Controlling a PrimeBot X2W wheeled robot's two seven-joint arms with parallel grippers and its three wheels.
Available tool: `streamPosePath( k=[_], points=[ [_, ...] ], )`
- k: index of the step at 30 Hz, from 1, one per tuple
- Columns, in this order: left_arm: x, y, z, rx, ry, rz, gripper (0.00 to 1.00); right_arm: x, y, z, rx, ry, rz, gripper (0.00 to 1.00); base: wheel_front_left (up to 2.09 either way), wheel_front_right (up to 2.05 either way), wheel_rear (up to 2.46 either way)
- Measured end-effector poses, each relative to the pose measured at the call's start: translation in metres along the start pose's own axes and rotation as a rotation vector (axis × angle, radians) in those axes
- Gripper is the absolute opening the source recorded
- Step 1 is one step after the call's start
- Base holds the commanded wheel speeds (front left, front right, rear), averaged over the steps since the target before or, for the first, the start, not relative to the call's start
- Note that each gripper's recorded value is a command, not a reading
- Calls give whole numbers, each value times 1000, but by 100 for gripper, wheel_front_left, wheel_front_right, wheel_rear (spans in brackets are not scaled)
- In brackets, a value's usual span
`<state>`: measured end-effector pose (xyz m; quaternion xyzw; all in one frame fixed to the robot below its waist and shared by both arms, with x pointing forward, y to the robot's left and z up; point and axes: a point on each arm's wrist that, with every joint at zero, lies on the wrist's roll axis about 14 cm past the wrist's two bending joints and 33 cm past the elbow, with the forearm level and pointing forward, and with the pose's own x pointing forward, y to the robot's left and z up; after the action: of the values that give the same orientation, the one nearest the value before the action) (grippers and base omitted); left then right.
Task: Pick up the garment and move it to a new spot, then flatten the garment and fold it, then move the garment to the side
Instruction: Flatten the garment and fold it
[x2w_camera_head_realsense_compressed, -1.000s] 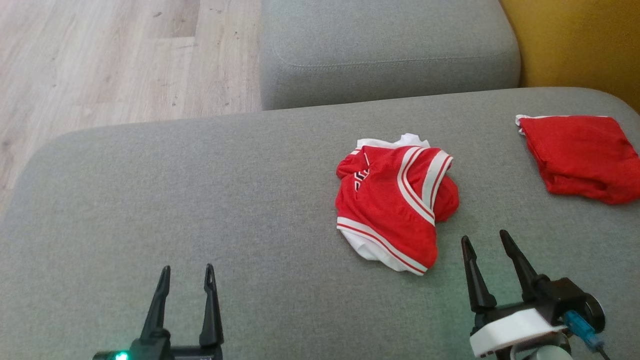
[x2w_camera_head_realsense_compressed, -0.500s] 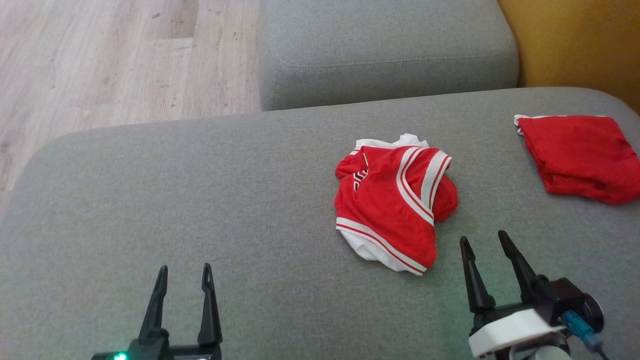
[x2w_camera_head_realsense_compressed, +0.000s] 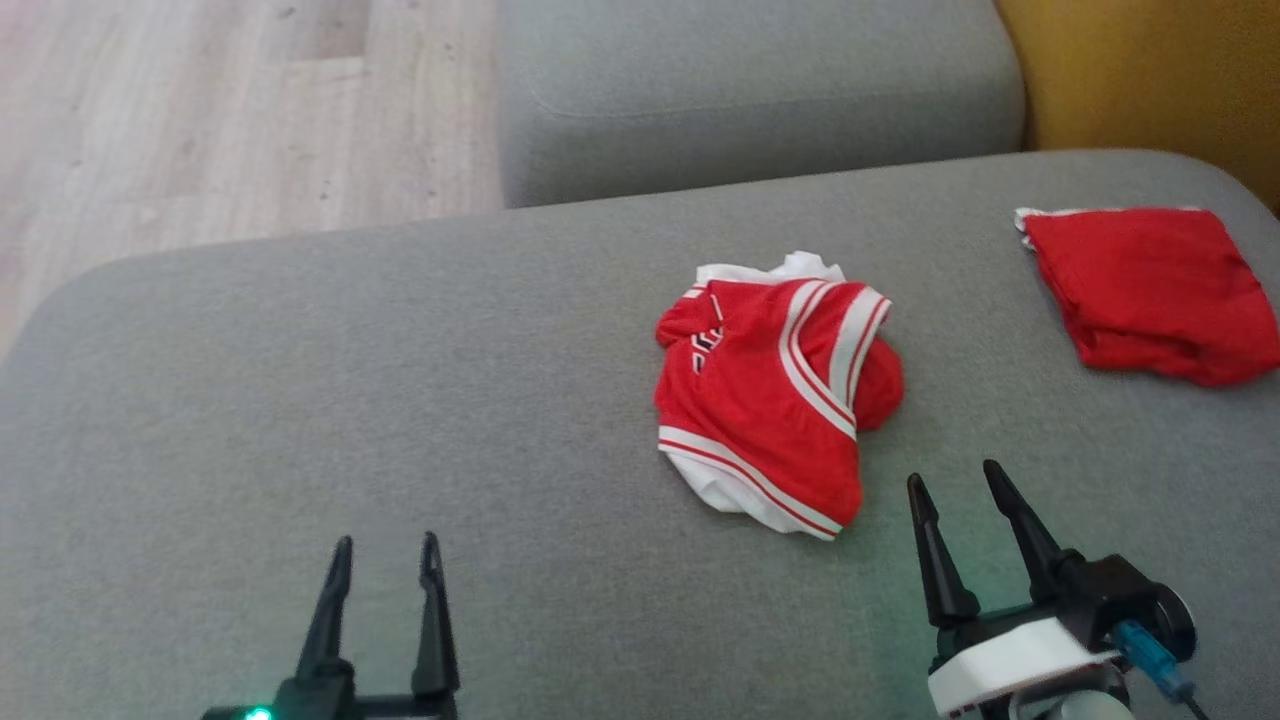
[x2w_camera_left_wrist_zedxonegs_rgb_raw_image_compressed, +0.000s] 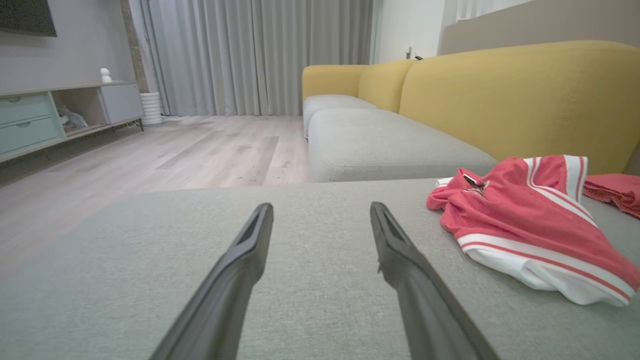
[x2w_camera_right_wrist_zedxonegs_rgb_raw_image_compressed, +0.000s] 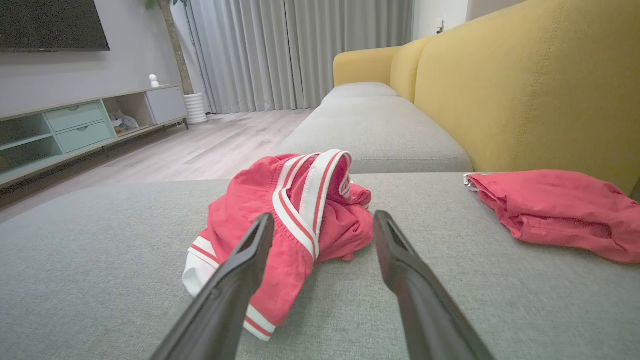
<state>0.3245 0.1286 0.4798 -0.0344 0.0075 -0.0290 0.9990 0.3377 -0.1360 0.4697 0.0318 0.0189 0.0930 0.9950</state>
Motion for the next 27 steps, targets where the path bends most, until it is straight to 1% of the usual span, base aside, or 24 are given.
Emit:
streamPosePath(
  k=[3, 7, 10, 14, 16, 19, 22, 25, 27],
  points=[
    [4, -13, -8, -2, 25, -43, 100, -2, -5, -3, 3, 8, -17, 100, 0, 0, 0],
    [18, -48, -13, -10, 45, -173, 100, -3, -13, -5, 15, 15, -48, 100, 0, 0, 0],
    [37, -91, -13, 13, 35, -334, 100, 6, -24, 4, 31, -12, -77, 100, 0, 0, 0],
    [50, -160, -18, 38, 38, -620, 100, 12, -39, 14, 42, -39, -120, 100, 0, 0, 0],
    [47, -189, -34, 77, 72, -750, 100, 7, -45, 9, 49, -24, -146, 100, 0, 0, 0],
    [40, -221, -61, 169, 121, -910, 100, -4, -58, 2, 68, -2, -199, 100, 0, 0, 0],
    [42, -237, -90, 237, 188, -995, 100, -13, -71, -1, 83, 9, -253, 100, 0, 0, 0],
    [51, -241, -119, 302, 264, -1010, 100, -20, -84, 0, 88, 9, -303, 100, 0, 0, 0],
    [55, -247, -131, 310, 303, -1017, 100, -26, -92, 1, 88, 11, -337, 100, 0, 0, 0]
  ],
)
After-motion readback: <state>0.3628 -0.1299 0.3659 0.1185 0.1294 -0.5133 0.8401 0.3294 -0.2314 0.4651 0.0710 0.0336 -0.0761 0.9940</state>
